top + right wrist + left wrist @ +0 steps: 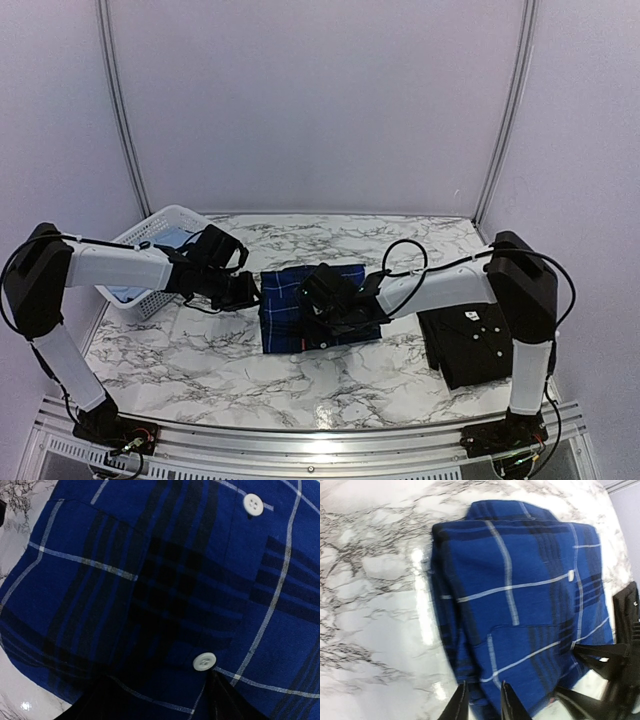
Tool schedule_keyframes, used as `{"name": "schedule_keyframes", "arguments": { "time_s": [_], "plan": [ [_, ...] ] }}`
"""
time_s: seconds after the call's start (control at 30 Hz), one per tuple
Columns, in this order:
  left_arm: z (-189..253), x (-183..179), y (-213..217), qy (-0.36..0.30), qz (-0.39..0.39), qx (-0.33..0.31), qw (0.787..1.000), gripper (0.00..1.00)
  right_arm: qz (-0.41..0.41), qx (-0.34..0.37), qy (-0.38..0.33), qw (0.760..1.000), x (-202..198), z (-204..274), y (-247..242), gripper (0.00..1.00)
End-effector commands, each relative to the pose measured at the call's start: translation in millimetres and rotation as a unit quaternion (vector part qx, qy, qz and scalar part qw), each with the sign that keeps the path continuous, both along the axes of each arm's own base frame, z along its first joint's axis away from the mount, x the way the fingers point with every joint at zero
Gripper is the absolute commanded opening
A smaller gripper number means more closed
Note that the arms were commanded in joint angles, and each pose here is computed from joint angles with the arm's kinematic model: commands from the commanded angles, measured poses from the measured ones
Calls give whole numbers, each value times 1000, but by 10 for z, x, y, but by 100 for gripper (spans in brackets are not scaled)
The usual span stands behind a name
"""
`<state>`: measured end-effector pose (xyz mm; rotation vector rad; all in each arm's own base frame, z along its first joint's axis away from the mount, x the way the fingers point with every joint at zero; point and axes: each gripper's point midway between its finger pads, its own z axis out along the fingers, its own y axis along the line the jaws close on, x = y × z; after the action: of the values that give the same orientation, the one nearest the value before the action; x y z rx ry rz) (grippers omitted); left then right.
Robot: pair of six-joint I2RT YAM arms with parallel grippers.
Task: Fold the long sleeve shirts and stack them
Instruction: Adjust the square-folded shirt at the center of the board, then pick up the square-folded shirt from the center of the board.
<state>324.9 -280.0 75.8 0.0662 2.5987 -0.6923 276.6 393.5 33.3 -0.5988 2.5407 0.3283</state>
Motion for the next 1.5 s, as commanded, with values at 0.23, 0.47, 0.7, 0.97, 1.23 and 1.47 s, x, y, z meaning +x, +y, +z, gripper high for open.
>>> {"name": "schedule_keyframes", "arguments": {
  "time_s": [0.23, 0.47, 0.7, 0.97, 1.23, 1.47],
  "plan": [
    [-180, -161, 116, 55, 0, -40, 998, 49, -25, 7, -17, 1000, -66, 439, -118, 74],
    [-224, -197, 31, 71, -6, -94, 993, 62, -64, 12, -23, 998, 27, 557, -526, 70],
    [-418, -218, 16, 94, -3, -91, 991, 65, -90, 3, 9, 996, -82, 214, -906, 64],
    [-619, -284, 59, 105, 4, -51, 993, 58, -97, 11, 50, 994, -288, -84, -1006, 59],
    [-846, -310, -26, 121, 17, -16, 992, 44, -94, 24, 37, 995, -269, 95, -995, 59],
    [-857, -216, 39, 105, 61, 3, 993, 6, -93, 40, -4, 995, -173, 423, -1051, 59]
  ]
}}
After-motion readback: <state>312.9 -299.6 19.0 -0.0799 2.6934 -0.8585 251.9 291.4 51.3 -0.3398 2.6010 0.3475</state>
